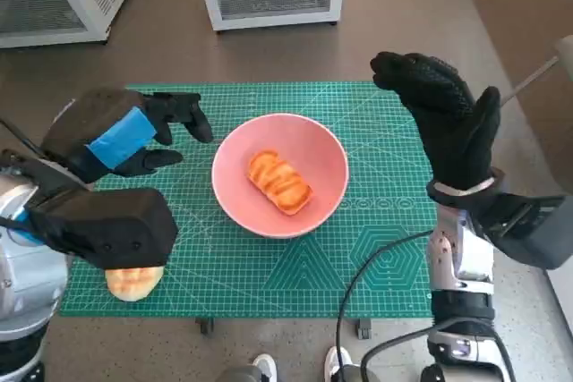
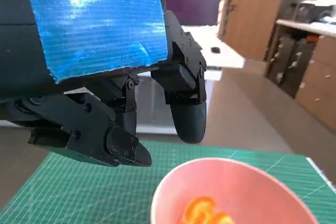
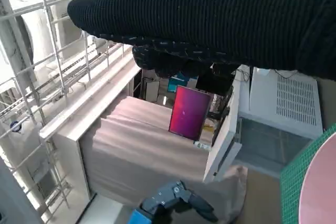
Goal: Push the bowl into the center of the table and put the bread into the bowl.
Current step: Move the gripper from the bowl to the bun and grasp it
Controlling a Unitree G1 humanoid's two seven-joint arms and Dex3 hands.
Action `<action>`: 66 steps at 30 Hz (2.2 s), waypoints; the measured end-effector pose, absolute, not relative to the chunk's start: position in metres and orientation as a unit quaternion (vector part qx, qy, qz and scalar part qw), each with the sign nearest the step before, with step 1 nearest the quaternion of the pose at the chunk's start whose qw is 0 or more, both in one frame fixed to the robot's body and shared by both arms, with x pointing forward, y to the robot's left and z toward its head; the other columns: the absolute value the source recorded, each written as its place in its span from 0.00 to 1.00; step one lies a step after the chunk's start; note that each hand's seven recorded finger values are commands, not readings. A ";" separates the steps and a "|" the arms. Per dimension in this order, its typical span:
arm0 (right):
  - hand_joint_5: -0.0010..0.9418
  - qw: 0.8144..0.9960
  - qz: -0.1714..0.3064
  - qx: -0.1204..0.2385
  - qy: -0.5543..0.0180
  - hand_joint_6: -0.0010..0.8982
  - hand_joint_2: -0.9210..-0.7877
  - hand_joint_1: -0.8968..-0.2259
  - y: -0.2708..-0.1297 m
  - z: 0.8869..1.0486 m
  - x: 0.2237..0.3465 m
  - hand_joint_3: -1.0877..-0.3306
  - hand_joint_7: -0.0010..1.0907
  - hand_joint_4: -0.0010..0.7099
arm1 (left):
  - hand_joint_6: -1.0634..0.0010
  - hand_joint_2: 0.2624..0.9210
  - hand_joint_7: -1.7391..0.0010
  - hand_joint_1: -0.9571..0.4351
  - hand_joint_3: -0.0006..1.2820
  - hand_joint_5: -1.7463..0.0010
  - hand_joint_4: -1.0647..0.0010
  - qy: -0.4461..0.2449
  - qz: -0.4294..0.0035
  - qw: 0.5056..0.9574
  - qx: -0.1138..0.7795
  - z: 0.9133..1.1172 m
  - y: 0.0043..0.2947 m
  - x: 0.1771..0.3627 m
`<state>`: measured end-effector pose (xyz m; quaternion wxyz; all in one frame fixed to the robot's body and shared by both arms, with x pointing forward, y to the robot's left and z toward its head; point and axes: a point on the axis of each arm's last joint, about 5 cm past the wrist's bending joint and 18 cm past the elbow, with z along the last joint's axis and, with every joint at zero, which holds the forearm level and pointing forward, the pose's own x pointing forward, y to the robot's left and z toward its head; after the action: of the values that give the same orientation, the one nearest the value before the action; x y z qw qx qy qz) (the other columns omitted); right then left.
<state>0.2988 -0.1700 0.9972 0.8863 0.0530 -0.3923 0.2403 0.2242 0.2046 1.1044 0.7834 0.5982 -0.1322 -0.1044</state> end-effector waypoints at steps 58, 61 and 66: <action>0.00 0.887 0.248 0.057 -0.386 0.09 0.00 0.39 -0.167 0.995 0.298 0.54 0.34 0.26 | 0.73 0.64 1.00 0.52 0.01 1.00 0.86 0.122 -0.153 0.790 0.580 1.077 0.239 0.148; 0.00 0.887 0.248 0.057 -0.386 0.09 0.00 0.39 -0.167 0.995 0.298 0.54 0.34 0.26 | 0.73 0.64 1.00 0.52 0.01 1.00 0.85 0.132 -0.151 0.788 0.582 1.070 0.239 0.152; 0.00 0.887 0.248 0.057 -0.385 0.09 0.00 0.39 -0.167 0.995 0.298 0.55 0.34 0.27 | 0.73 0.65 1.00 0.51 0.01 1.00 0.85 0.154 -0.152 0.784 0.582 1.059 0.239 0.157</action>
<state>0.2985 -0.1674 0.9952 0.8869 0.0571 -0.3853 0.2482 0.1571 0.2385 1.0591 0.7836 0.5825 0.1541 -0.1517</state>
